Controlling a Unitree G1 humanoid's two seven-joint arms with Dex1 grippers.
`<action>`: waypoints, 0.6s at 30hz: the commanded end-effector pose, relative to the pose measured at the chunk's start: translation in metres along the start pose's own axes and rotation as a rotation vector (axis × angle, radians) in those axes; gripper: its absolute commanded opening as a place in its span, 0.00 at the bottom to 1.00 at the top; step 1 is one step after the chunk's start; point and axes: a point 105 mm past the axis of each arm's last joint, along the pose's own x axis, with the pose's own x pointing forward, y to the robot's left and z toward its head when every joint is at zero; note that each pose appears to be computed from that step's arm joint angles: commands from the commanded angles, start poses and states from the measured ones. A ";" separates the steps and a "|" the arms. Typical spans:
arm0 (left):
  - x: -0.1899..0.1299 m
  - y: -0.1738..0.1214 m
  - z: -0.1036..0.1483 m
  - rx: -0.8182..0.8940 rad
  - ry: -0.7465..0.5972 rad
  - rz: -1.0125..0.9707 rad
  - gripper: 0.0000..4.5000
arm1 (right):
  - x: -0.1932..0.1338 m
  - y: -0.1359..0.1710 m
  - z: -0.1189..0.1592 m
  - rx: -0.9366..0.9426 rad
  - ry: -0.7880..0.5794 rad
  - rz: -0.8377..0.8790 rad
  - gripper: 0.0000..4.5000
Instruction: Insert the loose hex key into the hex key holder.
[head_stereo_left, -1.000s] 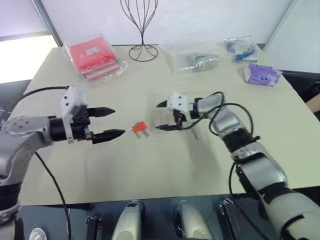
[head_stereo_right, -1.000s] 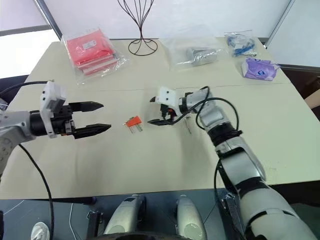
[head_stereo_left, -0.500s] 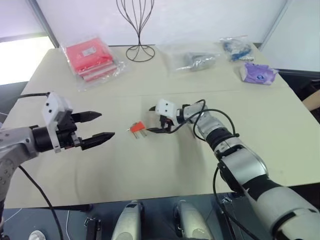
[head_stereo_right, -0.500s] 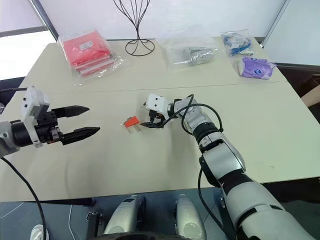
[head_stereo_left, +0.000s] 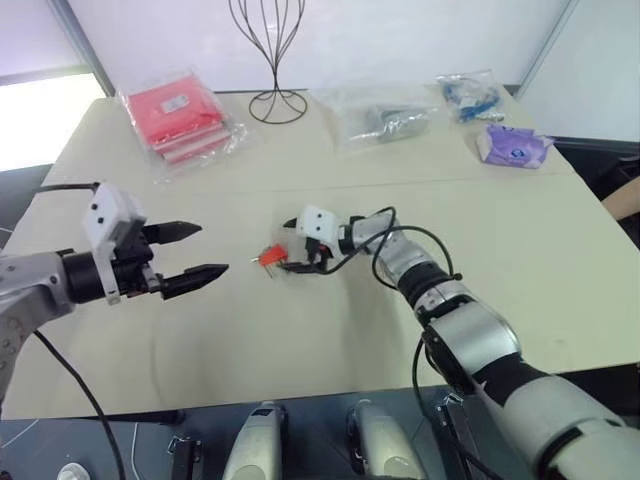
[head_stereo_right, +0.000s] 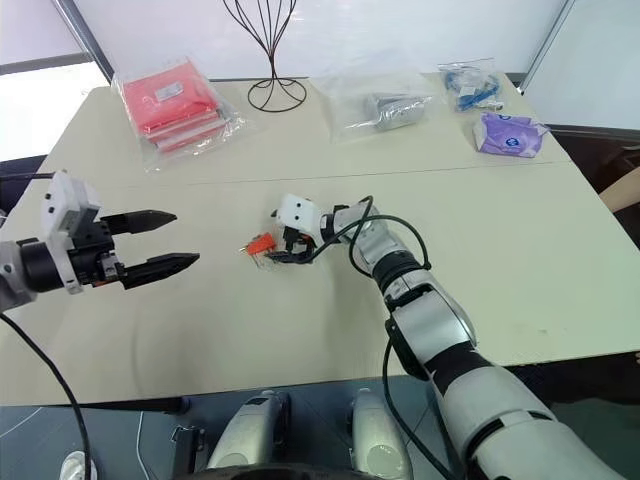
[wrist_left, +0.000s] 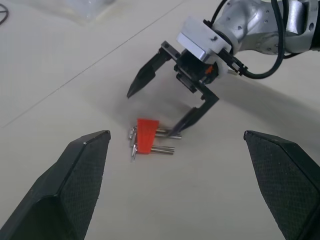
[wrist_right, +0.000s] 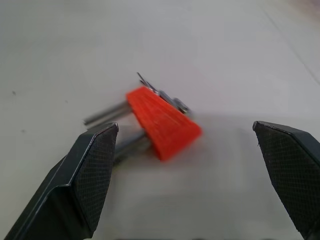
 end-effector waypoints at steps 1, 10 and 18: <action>-0.005 0.000 0.011 0.049 -0.019 0.012 0.99 | 0.003 0.002 0.011 -0.025 -0.045 0.010 1.00; -0.001 -0.001 0.010 0.050 -0.018 0.001 0.99 | -0.008 -0.013 0.024 -0.057 -0.070 -0.022 1.00; 0.004 -0.002 0.010 0.050 -0.022 -0.016 0.99 | -0.020 -0.028 0.023 -0.059 -0.048 -0.083 1.00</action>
